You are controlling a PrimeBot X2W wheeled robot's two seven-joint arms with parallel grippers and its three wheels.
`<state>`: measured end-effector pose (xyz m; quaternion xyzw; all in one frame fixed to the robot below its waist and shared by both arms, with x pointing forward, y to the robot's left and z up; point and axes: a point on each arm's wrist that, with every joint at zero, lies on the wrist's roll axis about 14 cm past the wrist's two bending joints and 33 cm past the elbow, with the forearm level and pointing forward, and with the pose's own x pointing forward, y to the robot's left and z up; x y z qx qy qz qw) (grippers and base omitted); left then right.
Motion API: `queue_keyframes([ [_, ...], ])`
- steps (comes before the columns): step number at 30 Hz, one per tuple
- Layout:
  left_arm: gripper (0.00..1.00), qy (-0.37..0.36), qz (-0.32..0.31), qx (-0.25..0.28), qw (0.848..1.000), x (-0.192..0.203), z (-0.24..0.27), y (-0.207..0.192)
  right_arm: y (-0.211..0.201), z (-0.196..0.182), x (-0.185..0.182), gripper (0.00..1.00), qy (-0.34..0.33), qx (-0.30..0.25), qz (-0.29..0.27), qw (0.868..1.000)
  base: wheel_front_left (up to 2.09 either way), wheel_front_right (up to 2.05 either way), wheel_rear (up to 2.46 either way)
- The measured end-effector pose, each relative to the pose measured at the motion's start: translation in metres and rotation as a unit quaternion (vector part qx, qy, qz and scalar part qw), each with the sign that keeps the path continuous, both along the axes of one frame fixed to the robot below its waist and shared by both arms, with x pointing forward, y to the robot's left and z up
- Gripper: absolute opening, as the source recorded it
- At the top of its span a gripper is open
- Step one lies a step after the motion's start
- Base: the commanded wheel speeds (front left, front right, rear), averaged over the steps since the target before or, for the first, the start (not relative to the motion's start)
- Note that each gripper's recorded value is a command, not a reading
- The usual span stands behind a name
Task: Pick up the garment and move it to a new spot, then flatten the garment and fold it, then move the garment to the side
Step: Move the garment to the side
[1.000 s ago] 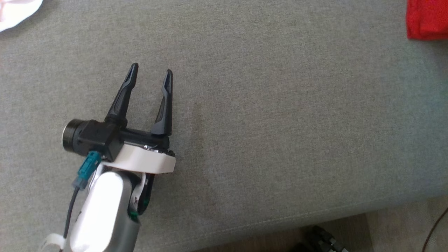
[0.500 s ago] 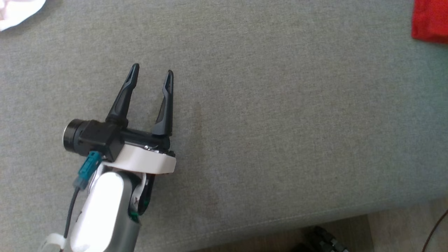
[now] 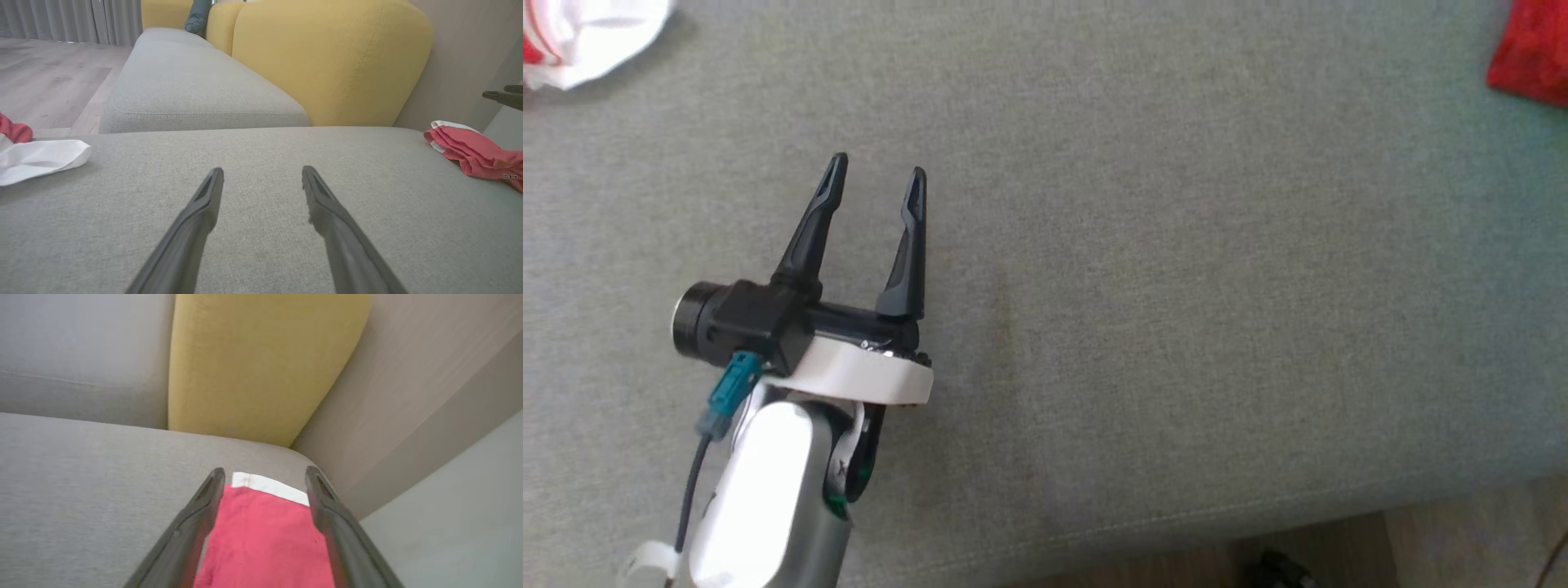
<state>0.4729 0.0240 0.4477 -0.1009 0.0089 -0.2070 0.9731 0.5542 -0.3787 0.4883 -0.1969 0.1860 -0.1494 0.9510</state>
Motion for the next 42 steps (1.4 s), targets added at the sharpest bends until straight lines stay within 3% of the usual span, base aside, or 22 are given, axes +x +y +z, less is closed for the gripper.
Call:
queue_keyframes([
  [9, 1.0, -0.031, 0.045, -0.001, 0.999, -0.009, 0.037, 0.027, 0.086, 0.039, 0.008, 1.0, -0.105, 0.07, 0.101, 0.987, 0.0, 0.0, 0.0],
  [22, 1.0, -0.042, 0.135, 0.012, 0.99, -0.066, 0.065, 0.086, 0.189, 0.041, -0.064, 1.0, -0.181, 0.202, 0.183, 0.945, 0.0, 0.0, 0.0],
  [33, 1.0, -0.032, 0.165, 0.012, 0.986, -0.103, 0.062, 0.105, 0.214, 0.011, -0.142, 1.0, -0.187, 0.269, 0.184, 0.927, 0.0, 0.0, 0.0],
  [42, 1.0, -0.025, 0.156, 0.008, 0.987, -0.108, 0.058, 0.098, 0.228, 0.004, -0.172, 1.0, -0.182, 0.293, 0.194, 0.918, 0.0, 0.0, 0.0],
])
